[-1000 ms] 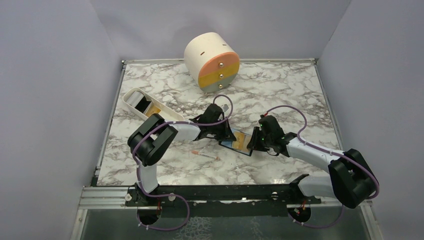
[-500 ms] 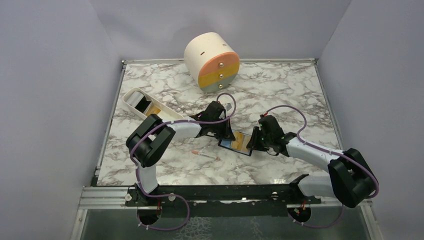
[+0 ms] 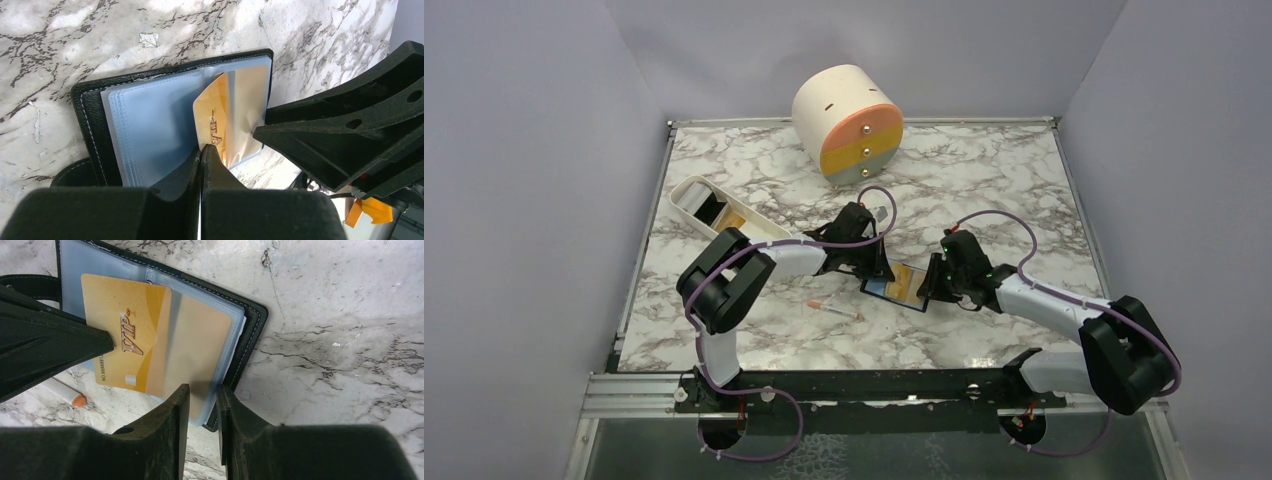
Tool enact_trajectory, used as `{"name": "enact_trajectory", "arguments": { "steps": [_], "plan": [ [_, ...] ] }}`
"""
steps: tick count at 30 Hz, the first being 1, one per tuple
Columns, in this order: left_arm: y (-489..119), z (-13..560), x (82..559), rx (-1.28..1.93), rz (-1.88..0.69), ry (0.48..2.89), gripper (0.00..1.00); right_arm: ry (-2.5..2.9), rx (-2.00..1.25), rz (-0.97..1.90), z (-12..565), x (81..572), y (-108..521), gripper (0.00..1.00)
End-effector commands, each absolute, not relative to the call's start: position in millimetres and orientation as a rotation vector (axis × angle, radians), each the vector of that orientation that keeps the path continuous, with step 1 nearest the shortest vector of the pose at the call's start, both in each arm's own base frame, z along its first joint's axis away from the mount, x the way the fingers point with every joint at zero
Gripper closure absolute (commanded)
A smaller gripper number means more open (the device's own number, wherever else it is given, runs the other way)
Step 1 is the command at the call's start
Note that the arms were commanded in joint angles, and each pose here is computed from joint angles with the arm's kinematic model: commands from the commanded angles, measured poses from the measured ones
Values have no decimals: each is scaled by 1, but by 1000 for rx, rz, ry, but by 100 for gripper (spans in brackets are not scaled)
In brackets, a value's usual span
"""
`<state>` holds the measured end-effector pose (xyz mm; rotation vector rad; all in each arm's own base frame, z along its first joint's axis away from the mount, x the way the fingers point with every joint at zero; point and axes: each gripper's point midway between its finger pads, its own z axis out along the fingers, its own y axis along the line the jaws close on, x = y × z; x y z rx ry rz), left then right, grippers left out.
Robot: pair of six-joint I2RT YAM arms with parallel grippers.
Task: Put the credit cards into the card holder
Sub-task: Insert the credit card into the card holder.
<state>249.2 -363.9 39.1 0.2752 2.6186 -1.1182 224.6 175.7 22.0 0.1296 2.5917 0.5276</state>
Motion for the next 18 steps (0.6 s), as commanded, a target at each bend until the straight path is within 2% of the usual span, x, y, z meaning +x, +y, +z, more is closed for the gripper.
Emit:
{"name": "enact_trajectory", "arguments": {
  "steps": [1, 16, 18],
  "plan": [
    [-348, 10, 219, 340, -1048, 2760, 100, 2570, 121, 488, 18, 233, 173, 73],
    [-358, 5, 224, 356, -1062, 2779, 100, 2544, 87, 529, 23, 237, 180, 71],
    [-361, 11, 227, 336, -1079, 2754, 96, 2543, 86, 535, 23, 237, 181, 71]
  ]
}}
